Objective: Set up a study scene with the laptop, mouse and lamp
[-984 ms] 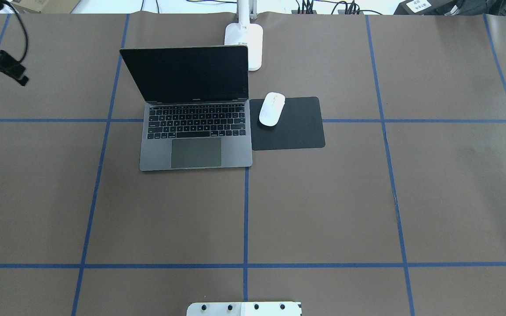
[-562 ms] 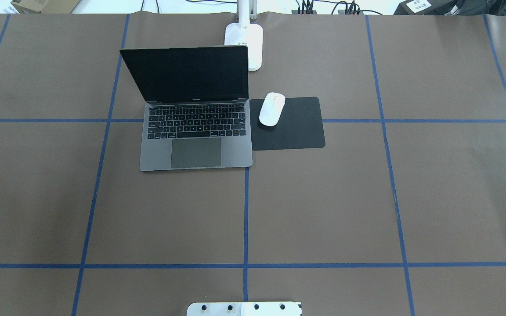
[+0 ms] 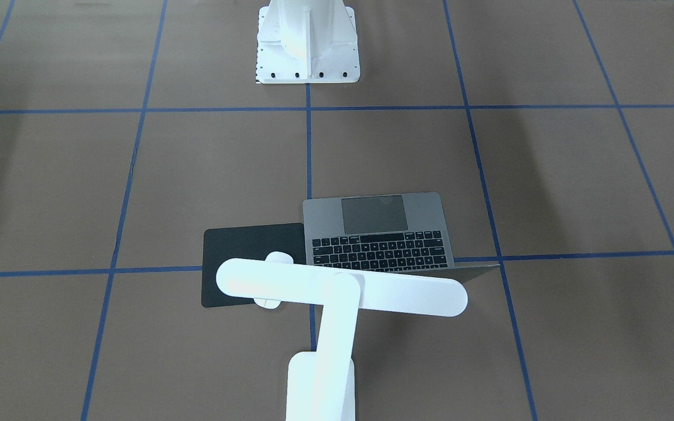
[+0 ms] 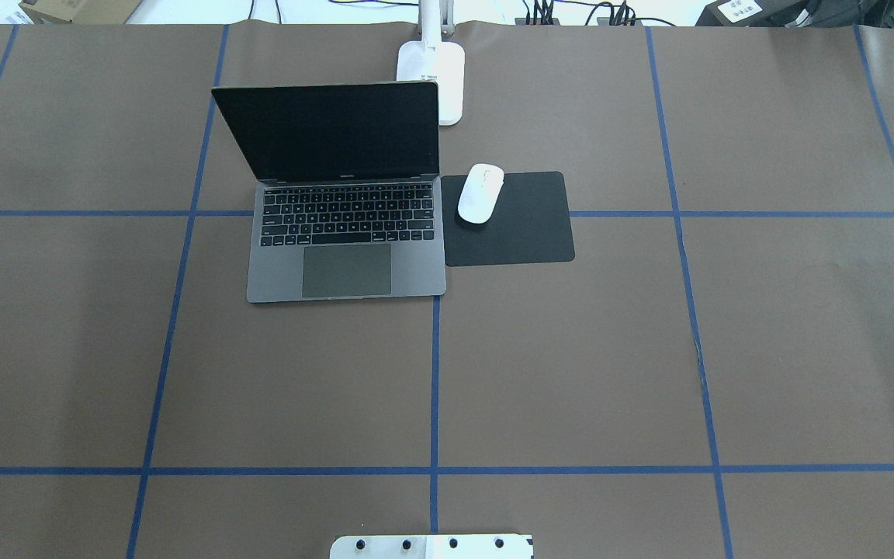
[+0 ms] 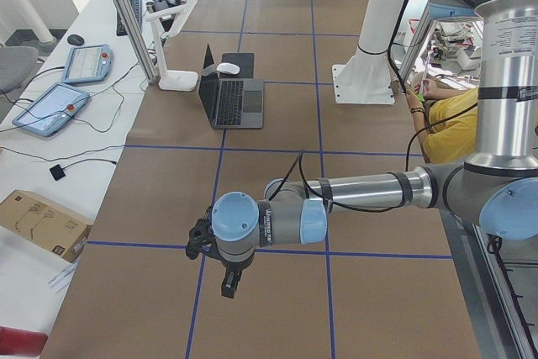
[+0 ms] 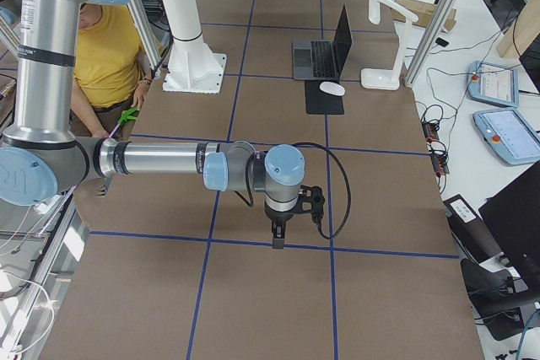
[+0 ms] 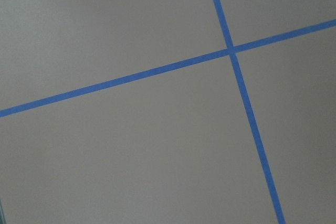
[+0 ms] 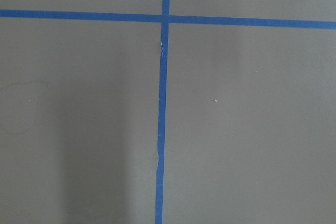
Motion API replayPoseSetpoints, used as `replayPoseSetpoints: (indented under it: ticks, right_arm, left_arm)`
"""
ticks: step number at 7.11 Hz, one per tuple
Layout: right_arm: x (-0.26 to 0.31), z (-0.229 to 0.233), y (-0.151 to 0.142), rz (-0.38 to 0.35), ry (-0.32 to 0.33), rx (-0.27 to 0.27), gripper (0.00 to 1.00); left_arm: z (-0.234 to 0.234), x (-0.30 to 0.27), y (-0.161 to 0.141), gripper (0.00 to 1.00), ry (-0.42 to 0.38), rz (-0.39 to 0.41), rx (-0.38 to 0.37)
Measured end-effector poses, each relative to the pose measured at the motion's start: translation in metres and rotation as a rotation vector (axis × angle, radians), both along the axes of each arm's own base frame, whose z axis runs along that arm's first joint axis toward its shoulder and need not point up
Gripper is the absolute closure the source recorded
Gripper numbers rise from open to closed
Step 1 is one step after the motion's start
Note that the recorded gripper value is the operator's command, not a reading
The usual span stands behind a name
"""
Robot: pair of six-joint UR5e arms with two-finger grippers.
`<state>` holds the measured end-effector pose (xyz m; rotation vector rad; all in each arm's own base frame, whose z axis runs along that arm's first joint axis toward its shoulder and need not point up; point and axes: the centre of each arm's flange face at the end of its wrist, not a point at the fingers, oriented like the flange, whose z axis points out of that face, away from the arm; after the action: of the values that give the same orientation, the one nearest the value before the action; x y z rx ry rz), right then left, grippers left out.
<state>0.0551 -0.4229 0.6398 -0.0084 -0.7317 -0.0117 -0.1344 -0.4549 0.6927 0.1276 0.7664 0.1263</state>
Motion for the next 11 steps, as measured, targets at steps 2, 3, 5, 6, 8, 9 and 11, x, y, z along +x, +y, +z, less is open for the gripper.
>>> replayPoseSetpoints:
  ticks: [2,3,5,6,8,9,11]
  right_arm:
    - [0.0,-0.01,-0.013,0.042,0.007,-0.013,0.0]
    - [0.0,-0.016,-0.021,0.052,0.015,-0.009,0.0]
    - [0.001,-0.02,-0.026,0.056,0.021,-0.002,0.0]
    - [0.001,-0.02,-0.027,0.057,0.022,0.0,0.0]
    - [0.001,-0.021,-0.028,0.057,0.022,0.003,0.0]
    - [0.001,-0.022,-0.028,0.057,0.021,0.004,0.0]
    - [0.001,-0.023,-0.028,0.057,0.019,0.008,0.0]
  left_arm:
    - [-0.008,-0.004,-0.002,0.0,0.01,-0.018,-0.051]
    - [-0.017,-0.005,0.0,0.0,0.014,-0.021,-0.037]
    - [-0.033,-0.005,0.002,0.0,0.017,-0.021,0.001]
    - [-0.039,-0.005,0.002,0.0,0.013,-0.027,0.005]
    - [-0.047,-0.002,-0.004,0.0,0.008,-0.116,-0.081]
    - [-0.05,0.002,-0.006,0.0,0.01,-0.156,-0.12]
    - [-0.053,0.005,-0.007,0.0,0.012,-0.18,-0.14]
